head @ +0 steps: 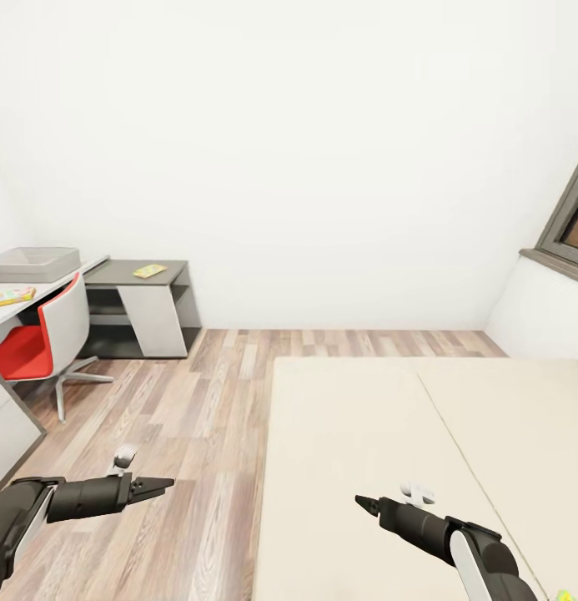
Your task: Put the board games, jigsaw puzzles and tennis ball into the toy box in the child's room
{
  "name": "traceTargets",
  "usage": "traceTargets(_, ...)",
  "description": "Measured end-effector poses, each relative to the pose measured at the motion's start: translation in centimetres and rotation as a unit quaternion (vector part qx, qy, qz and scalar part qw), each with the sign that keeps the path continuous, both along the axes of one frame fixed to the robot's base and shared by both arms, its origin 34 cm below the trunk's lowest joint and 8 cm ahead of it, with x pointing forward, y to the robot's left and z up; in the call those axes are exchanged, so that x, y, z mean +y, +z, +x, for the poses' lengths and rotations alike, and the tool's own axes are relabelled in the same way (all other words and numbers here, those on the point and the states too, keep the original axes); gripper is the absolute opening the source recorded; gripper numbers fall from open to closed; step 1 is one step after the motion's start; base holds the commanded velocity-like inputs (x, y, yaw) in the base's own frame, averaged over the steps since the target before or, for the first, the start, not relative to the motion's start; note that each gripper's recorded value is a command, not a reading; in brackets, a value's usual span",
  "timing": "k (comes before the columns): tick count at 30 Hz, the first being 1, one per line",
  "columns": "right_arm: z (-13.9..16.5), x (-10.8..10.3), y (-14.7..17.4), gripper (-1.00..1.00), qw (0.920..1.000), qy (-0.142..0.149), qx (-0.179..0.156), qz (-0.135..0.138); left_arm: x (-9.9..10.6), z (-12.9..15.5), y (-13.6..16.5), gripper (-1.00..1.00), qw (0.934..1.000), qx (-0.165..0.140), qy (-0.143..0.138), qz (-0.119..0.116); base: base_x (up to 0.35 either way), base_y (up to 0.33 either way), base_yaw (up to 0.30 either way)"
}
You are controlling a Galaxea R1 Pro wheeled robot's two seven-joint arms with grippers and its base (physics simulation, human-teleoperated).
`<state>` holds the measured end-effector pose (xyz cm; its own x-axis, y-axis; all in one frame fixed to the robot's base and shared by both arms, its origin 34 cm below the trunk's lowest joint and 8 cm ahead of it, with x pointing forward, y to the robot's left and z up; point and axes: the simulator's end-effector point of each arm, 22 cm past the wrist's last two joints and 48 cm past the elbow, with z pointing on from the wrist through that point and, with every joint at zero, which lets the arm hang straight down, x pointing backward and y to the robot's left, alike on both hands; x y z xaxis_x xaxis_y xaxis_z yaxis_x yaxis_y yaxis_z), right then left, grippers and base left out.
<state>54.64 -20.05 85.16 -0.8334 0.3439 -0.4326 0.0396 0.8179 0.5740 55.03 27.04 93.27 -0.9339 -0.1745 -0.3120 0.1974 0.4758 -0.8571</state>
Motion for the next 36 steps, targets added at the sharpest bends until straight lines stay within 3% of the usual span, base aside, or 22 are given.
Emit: traceTargets(36, 0.12, -0.09, 0.14, 1.0, 1.0, -0.001, -0.003, -0.003, 0.0, 0.03, 0.17, 1.0, 1.0, -0.002, 0.0, 0.0, 0.0, 0.0, -0.012)
